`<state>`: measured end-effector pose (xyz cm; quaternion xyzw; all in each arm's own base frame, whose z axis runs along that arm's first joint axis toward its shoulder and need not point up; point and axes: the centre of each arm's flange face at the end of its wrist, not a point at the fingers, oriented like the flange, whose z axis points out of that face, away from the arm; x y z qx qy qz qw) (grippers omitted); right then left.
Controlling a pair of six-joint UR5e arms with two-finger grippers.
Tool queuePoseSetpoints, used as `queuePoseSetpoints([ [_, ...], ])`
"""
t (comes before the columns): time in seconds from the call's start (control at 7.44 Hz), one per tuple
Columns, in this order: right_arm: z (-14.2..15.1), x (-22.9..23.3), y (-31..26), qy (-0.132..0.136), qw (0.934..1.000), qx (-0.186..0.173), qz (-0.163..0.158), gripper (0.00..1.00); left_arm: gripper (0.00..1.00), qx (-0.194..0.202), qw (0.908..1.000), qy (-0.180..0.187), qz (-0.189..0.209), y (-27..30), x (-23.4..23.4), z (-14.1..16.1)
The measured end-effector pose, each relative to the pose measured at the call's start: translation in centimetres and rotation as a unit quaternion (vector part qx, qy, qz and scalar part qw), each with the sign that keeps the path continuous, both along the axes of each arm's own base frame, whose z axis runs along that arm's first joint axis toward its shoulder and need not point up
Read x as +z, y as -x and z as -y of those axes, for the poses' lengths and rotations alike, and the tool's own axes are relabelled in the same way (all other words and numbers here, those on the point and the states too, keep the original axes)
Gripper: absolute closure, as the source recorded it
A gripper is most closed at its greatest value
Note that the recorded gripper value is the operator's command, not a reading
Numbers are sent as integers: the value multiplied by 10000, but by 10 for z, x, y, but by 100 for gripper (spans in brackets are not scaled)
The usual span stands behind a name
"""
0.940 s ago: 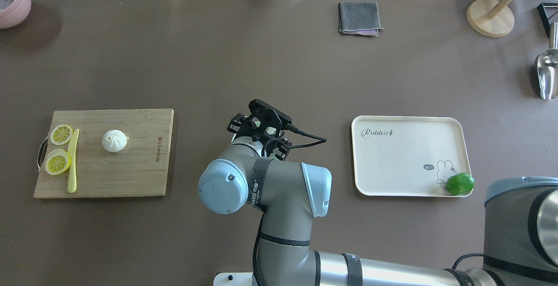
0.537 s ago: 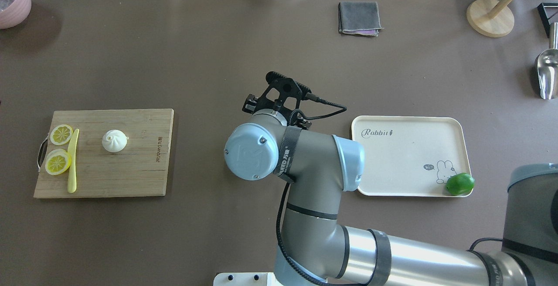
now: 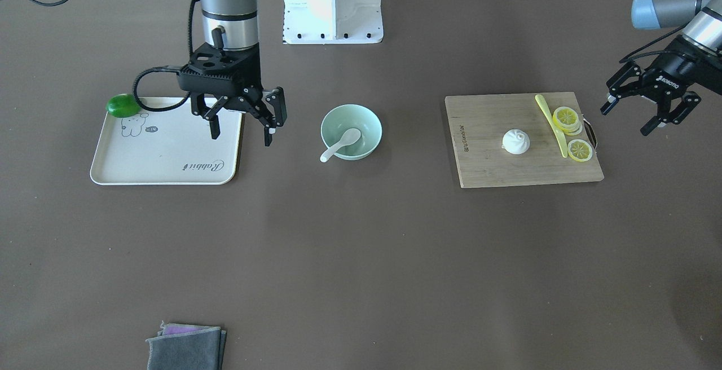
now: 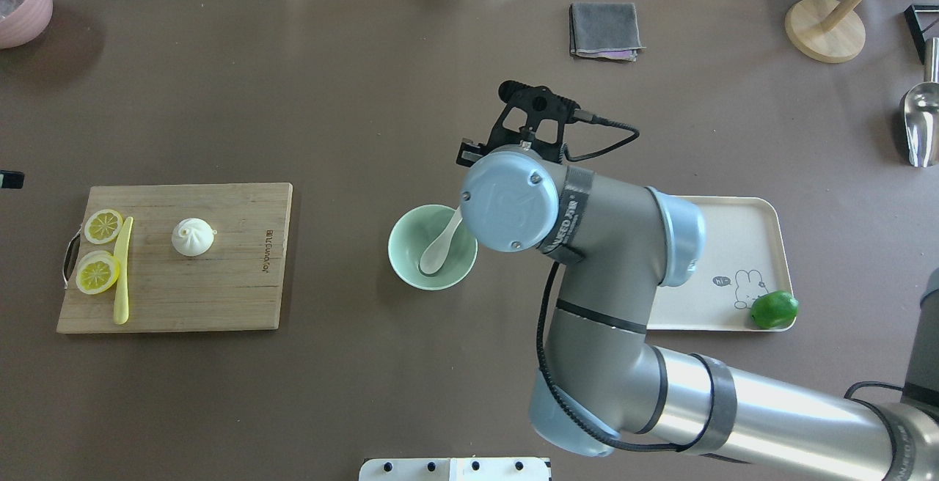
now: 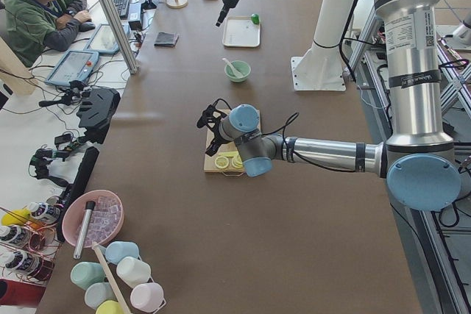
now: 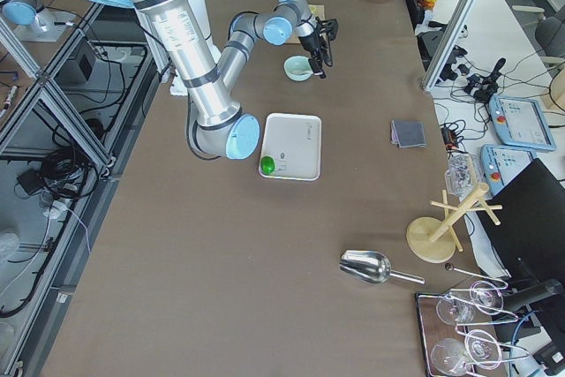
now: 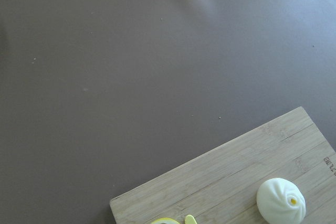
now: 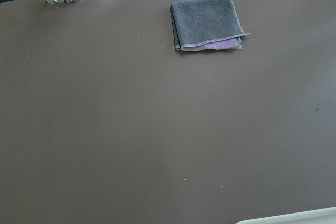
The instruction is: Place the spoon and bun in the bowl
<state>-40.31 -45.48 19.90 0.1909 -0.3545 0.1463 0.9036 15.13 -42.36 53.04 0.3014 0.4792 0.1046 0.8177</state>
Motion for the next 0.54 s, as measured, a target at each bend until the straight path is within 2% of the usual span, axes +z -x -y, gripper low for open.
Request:
queuePoseSetpoints([
  [0.27,25,40,-63,-255,9963,-815,-1,1,3,-107,9996,-229,148,-50,-10,-10],
  [0.54,36,91,-116,-581,9882,-1418,-23,1,3,-155,9988,-384,259,-95,-15,-22],
])
